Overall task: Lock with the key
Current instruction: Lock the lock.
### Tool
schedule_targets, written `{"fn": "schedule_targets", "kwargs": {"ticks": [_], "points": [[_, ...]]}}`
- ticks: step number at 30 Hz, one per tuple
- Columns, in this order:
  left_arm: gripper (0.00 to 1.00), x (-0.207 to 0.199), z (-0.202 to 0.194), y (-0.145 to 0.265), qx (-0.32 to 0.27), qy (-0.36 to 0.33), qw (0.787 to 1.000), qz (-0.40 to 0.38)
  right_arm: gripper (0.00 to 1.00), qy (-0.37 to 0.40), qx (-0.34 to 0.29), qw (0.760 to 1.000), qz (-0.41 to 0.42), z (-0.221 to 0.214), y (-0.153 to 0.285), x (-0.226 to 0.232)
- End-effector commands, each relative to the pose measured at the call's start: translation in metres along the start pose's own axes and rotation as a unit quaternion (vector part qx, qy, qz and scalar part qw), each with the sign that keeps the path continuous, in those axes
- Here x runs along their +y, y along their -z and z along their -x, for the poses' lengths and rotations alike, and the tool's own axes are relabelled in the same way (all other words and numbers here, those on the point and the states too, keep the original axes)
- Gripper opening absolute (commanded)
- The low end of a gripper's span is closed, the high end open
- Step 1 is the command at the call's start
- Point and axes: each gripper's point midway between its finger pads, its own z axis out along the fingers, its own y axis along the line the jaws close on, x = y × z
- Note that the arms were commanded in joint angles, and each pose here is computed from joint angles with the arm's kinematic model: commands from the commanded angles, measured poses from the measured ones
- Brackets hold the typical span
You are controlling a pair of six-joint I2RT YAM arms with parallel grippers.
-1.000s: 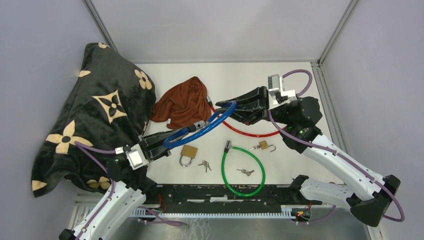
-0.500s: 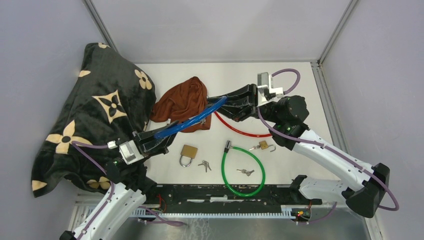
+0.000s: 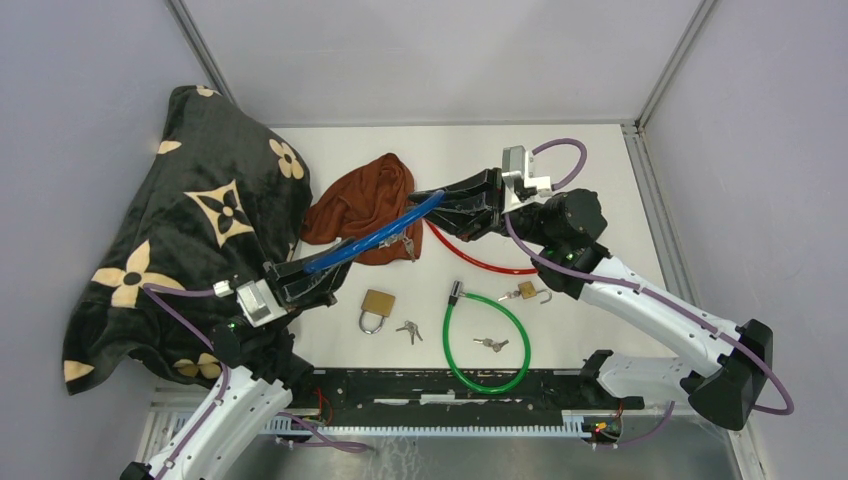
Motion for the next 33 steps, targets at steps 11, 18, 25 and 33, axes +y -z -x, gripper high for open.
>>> {"fn": "schedule_targets", "kwargs": {"ticks": [11,18,25,33], "points": [[0.02,0.006,0.017,-0.002,-0.029,0.018,0.999,0.023,0.00,0.041,-0.060,0.997,0.003,0.046,-0.005,0.004],[0.02,0.006,0.011,0.000,-0.022,0.019,0.999,0.024,0.00,0.043,-0.069,0.997,0.010,0.052,-0.008,0.005],[0.02,0.006,0.015,0.000,-0.026,0.014,0.999,0.024,0.00,0.042,-0.060,0.997,-0.001,0.041,-0.006,0.002],[0.02,0.006,0.021,-0.002,-0.036,0.015,0.999,0.024,0.00,0.034,-0.047,0.998,-0.011,0.023,-0.007,-0.005]]}}
